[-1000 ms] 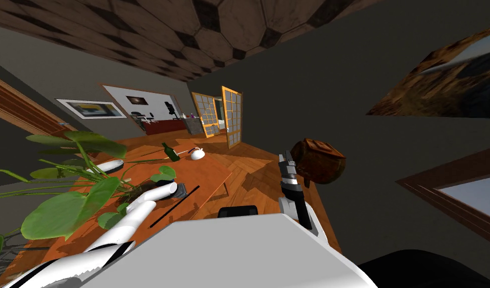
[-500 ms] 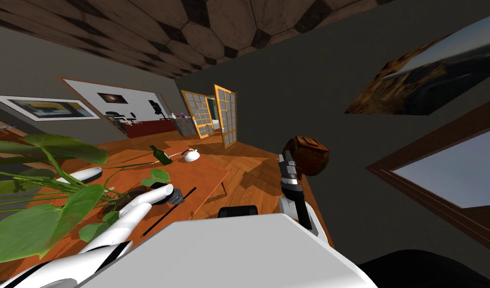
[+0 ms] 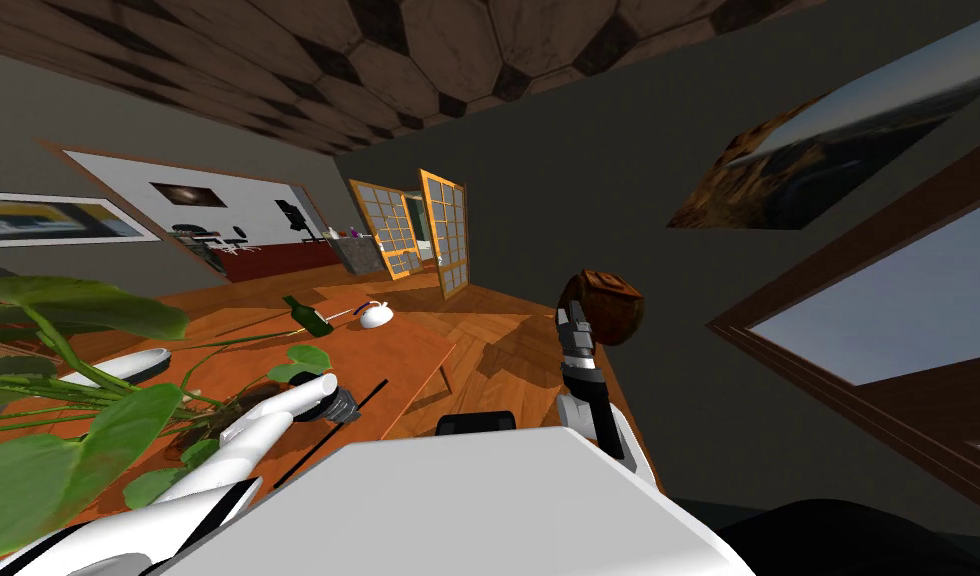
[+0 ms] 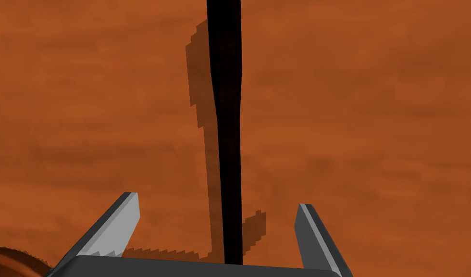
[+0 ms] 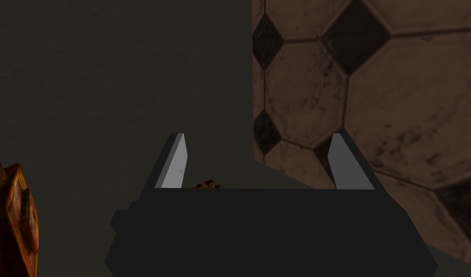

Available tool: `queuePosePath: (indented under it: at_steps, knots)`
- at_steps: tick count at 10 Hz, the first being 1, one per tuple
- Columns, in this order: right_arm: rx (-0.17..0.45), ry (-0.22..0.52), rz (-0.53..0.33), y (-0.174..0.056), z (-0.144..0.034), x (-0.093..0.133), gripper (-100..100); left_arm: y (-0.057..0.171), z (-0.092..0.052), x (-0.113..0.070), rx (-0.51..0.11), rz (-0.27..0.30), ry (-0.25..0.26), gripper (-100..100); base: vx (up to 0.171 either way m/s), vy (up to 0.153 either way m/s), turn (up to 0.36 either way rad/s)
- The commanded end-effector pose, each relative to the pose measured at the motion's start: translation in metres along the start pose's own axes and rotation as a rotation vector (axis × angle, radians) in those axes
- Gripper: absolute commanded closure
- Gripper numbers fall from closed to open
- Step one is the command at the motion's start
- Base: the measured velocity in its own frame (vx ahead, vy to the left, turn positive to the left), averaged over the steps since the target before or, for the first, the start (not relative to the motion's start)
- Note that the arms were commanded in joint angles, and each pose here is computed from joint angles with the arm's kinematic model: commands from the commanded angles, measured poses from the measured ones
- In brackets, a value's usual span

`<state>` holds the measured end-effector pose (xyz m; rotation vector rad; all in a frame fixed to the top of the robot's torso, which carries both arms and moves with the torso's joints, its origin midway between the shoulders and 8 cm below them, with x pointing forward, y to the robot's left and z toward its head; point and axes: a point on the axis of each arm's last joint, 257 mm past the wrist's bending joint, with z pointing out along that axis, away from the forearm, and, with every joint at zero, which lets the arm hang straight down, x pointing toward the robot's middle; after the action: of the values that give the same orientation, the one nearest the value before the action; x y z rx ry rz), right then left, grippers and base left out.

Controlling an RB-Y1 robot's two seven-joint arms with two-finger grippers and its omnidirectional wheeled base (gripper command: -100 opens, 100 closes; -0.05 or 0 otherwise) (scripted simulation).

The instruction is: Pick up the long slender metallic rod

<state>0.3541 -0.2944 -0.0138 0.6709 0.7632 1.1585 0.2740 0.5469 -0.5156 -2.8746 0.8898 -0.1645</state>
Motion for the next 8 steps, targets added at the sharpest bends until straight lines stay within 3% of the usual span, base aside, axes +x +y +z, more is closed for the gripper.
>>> queuePosePath:
  at_steps: [1, 5, 7, 8]
  knots:
    - [0.0, 0.0, 0.0, 0.0, 0.0, 0.0, 0, 0.007, -0.001, -0.013, -0.032, -0.033, -0.019, -100, 0.015, 0.021, -0.082]
    - [0.0, 0.0, 0.0, 0.0, 0.0, 0.0, 0, 0.023, -0.003, -0.044, -0.117, -0.124, -0.065, -100, 0.014, 0.026, -0.081]
    - [0.0, 0.0, 0.0, 0.0, 0.0, 0.0, 0, 0.024, -0.004, -0.046, -0.12, -0.128, -0.066, -100, 0.006, 0.013, -0.031]
    - [0.0, 0.0, 0.0, 0.0, 0.0, 0.0, 0, 0.025, -0.004, -0.046, -0.124, -0.131, -0.068, 0, 0.0, 0.0, 0.0]
